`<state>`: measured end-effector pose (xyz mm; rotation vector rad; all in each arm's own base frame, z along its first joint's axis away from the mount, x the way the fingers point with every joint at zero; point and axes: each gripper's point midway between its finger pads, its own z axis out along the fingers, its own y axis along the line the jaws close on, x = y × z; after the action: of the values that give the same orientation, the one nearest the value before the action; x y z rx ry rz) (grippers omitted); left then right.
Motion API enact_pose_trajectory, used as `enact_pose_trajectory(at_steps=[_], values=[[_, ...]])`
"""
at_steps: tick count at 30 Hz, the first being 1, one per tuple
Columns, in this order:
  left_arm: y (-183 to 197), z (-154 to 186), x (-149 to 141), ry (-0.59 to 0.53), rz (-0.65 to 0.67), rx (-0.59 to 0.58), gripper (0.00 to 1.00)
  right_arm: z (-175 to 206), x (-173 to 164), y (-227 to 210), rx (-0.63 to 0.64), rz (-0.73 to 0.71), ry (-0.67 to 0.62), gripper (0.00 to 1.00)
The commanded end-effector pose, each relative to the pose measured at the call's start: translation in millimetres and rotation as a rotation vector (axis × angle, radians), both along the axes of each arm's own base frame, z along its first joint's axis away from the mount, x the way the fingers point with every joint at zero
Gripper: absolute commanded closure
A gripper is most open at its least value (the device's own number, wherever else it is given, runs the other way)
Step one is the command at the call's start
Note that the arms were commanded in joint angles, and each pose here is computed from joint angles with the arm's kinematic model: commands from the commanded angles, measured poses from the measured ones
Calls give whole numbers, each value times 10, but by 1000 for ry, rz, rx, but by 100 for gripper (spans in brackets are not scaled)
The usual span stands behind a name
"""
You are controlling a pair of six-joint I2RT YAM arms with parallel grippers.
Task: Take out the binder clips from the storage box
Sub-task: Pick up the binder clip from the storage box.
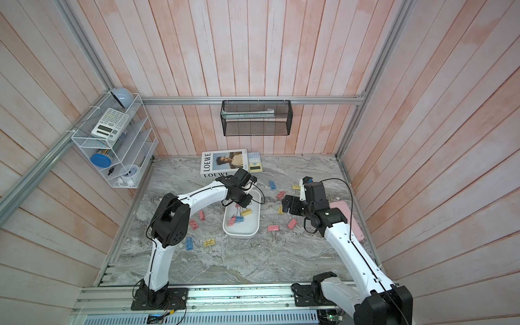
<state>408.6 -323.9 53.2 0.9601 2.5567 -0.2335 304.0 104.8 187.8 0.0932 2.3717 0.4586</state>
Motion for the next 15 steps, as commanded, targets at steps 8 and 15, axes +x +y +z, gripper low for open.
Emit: enact_pose_trajectory(at_steps=[8, 15], values=[[15, -151, 89, -20, -41, 56, 68, 86, -13, 30, -6, 18, 2, 2], [36, -287, 83, -3, -53, 83, 68, 86, -15, 35, -6, 22, 4, 2]])
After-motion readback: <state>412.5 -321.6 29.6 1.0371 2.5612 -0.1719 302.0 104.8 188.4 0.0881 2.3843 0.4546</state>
